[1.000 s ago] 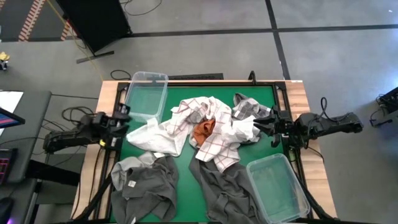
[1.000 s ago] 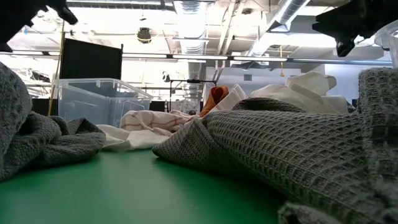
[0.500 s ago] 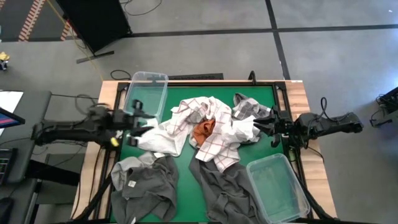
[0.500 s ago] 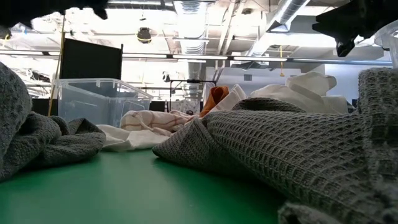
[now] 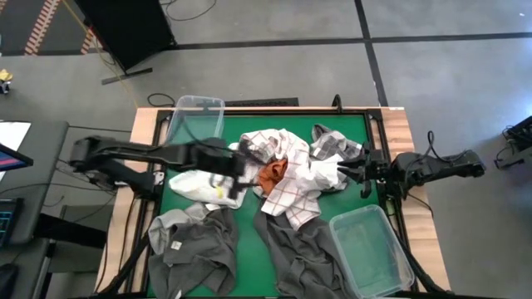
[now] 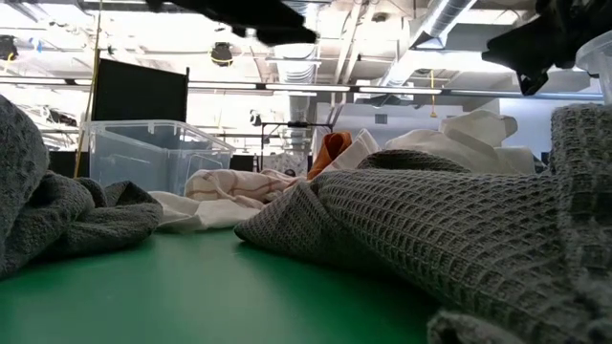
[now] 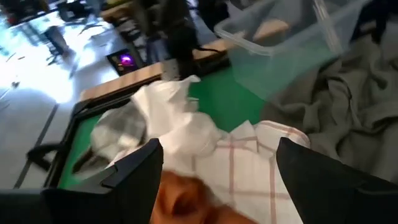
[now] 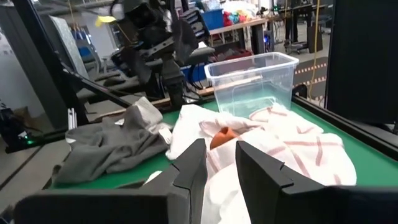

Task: Sort towels by color in basket
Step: Put the right white towel into the top transparent bin

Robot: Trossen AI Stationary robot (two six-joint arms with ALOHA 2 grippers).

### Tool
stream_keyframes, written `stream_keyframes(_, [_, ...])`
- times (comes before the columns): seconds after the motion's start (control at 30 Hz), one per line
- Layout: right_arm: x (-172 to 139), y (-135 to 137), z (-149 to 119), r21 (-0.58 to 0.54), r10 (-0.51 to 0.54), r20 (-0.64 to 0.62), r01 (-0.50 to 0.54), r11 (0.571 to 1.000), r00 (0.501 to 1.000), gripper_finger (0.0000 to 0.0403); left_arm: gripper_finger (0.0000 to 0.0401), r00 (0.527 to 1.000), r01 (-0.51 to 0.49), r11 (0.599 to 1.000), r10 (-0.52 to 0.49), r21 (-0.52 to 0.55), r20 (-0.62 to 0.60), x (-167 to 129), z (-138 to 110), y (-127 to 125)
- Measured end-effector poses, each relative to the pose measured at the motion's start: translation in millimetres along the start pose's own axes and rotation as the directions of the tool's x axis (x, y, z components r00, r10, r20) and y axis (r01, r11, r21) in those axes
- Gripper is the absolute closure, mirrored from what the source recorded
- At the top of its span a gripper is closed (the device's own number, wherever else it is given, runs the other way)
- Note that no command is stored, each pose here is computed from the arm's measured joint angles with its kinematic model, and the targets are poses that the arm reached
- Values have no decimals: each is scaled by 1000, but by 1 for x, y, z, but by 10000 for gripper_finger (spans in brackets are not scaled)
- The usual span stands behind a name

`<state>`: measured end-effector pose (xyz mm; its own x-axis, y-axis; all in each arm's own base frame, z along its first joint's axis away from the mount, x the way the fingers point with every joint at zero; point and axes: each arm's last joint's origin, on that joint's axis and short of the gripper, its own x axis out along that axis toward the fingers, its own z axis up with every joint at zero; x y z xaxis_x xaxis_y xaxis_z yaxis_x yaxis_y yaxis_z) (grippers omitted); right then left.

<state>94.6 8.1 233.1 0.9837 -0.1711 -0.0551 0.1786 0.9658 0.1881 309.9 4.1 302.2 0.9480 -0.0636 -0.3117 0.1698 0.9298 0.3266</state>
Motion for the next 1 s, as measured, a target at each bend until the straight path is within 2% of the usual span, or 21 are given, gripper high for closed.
stream_keyframes(0.13, [0, 0, -1, -6, -3, -14, 3, 1000, 1000, 285, 100, 999, 13, 997, -10, 73, -34, 41, 7, 0])
stream_keyframes(0.3, [0, -1, -3, -12, -7, -31, 6, 1000, 999, 285, 101, 996, 39, 995, -31, 95, -84, 89, 4, 1])
stream_keyframes(0.73, [0, -1, -5, -21, -12, -53, 11, 1000, 999, 285, 101, 982, 71, 988, -45, 135, -182, 189, -30, -1])
stream_keyframes(0.9, [0, -1, -6, -23, -12, -56, 11, 1000, 998, 285, 101, 971, -46, 992, 72, 115, -228, 218, -43, 10])
stream_keyframes(1.0, [0, -1, -6, 0, -14, -63, 14, 1000, 998, 285, 104, 962, -75, 991, 101, 110, -255, 227, -47, 15])
